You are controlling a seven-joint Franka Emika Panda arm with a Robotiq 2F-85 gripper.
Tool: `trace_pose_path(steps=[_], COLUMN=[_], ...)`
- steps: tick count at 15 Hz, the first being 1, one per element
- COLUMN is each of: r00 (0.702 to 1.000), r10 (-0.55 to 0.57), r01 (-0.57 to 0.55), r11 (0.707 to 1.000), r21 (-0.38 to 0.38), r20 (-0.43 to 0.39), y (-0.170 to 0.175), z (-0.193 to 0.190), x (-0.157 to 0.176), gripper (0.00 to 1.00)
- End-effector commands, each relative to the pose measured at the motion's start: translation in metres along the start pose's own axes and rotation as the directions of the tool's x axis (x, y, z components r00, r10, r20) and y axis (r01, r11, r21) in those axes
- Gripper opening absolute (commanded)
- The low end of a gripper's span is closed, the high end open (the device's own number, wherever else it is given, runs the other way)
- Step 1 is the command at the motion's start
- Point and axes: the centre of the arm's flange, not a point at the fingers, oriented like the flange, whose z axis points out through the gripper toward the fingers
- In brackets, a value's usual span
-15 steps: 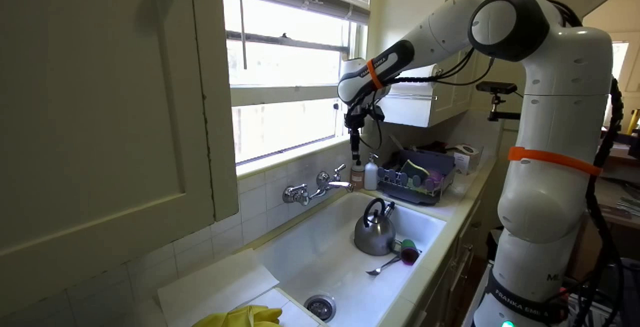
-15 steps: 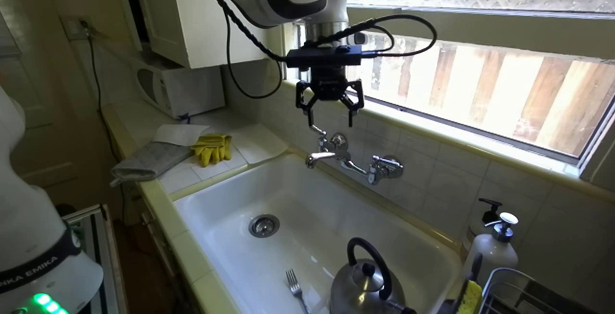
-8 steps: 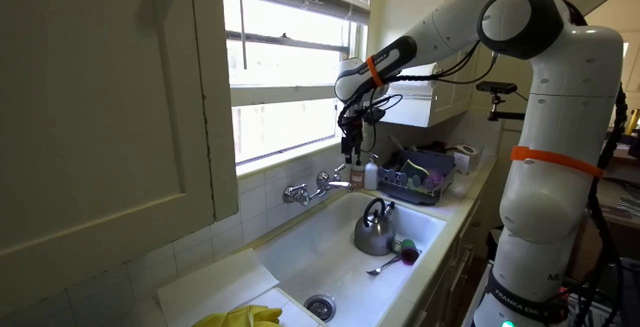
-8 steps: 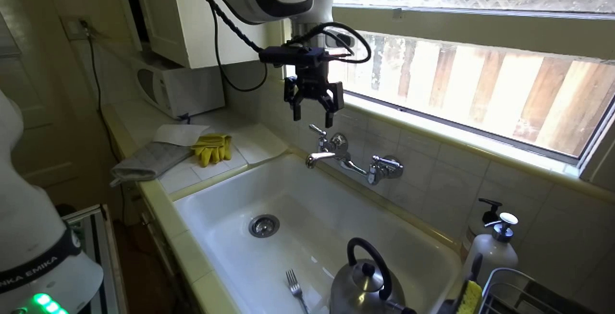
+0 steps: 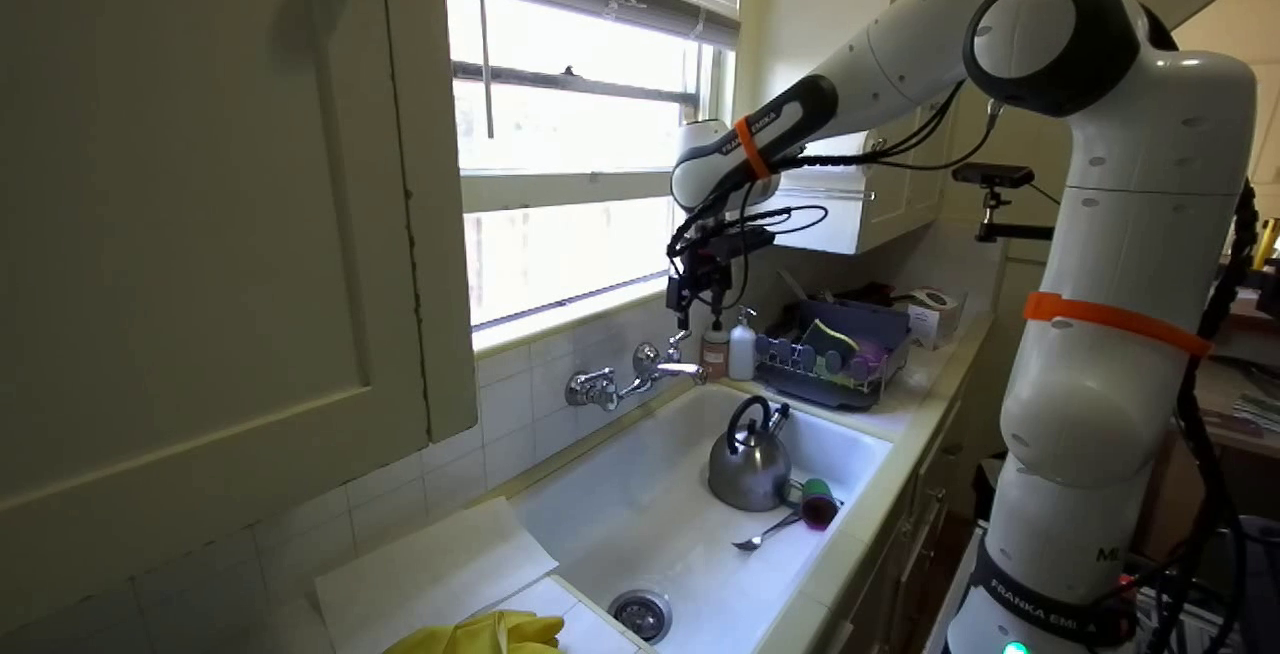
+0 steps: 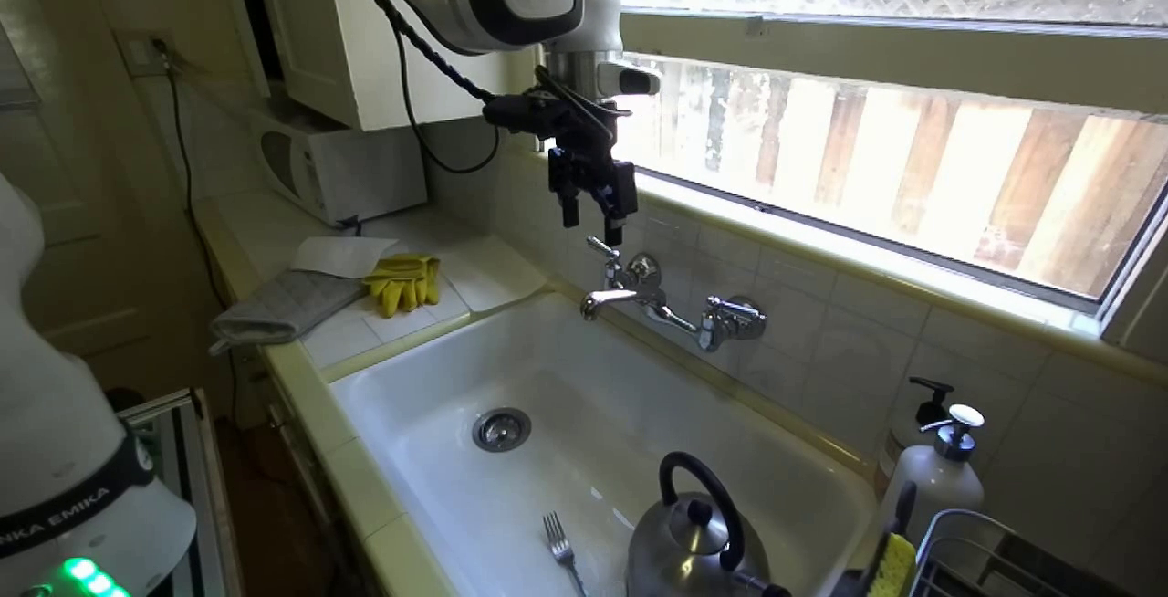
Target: Push the faucet handles backwards.
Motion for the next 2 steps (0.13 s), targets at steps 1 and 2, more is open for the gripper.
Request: trace_pose_path(steps=[1,2], r00=[1.000,1.000], r10=[0.006,0.012], r01=[-0.006,-0.012], r11=[1.000,1.000], r21=[0.000,0.000], r20=[-0.001,-0.002], y=[0.0000,0.0000], z=[-0.0003,-0.0008], x=[-0.0005,-0.0008], gripper=[1.00,1.00])
